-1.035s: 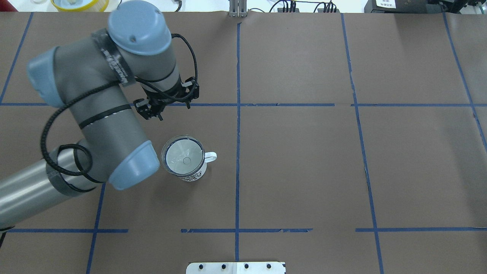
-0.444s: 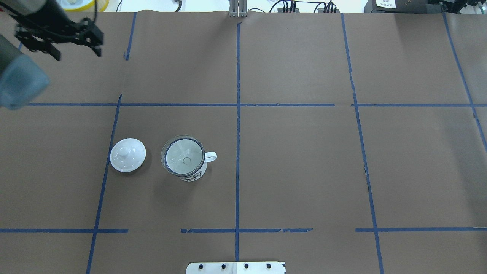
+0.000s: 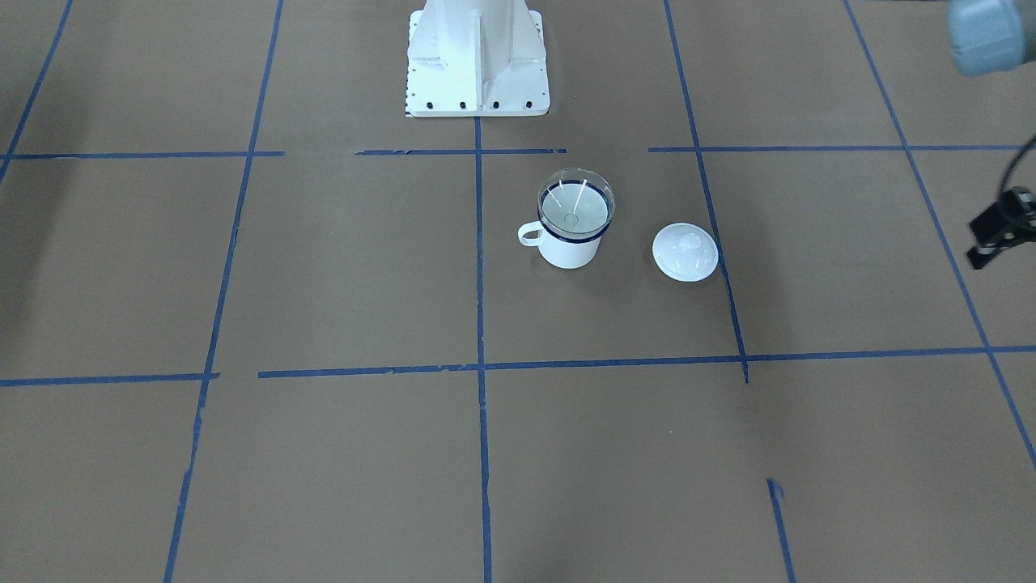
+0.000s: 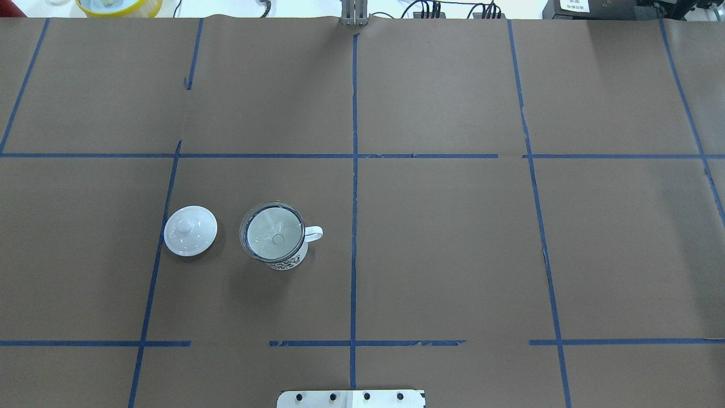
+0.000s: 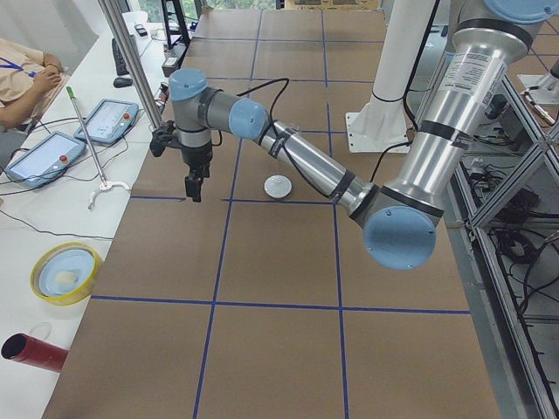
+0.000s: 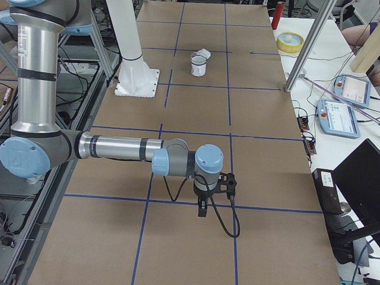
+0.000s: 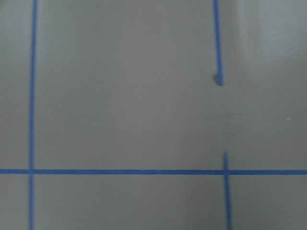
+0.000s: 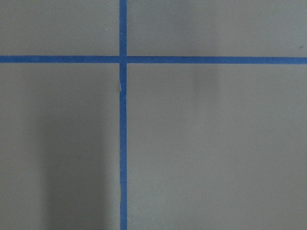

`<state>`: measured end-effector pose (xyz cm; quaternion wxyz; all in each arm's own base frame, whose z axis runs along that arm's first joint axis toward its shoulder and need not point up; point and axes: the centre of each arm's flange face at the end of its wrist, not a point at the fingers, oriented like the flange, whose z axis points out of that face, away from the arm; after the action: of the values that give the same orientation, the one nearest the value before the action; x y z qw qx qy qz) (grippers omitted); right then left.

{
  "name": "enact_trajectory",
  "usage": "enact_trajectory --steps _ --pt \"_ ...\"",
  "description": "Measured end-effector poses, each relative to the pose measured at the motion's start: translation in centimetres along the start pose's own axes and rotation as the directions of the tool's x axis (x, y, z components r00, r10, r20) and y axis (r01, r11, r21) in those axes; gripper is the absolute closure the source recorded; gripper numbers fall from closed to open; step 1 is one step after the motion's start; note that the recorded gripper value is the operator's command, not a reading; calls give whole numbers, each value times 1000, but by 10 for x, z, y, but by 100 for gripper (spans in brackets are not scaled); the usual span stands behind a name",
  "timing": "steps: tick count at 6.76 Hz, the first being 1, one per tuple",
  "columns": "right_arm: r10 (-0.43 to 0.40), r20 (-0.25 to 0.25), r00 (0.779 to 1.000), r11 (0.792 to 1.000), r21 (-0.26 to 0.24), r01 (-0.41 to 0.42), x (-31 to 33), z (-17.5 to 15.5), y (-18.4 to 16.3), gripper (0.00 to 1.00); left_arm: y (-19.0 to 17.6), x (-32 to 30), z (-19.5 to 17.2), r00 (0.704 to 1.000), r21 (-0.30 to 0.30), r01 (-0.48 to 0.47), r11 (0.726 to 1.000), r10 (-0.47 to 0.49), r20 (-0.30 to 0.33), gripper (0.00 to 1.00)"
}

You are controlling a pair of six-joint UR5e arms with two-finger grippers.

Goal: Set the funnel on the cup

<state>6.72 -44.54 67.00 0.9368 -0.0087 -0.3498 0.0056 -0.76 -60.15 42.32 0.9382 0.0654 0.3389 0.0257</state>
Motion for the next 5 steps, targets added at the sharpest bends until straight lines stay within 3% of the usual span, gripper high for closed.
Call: enact_trajectory --steps 2,3,5 --pt "0 0 1000 1000 0 0 0 0 0 0 14 -126 45 1000 -58 -19 998 20 14 0" --pt "0 0 1000 1000 0 0 0 0 0 0 33 -171 70 1000 -41 -15 999 15 17 0" --pt "0 0 1000 1000 0 0 0 0 0 0 62 -219 76 1000 13 9 1000 -9 26 0"
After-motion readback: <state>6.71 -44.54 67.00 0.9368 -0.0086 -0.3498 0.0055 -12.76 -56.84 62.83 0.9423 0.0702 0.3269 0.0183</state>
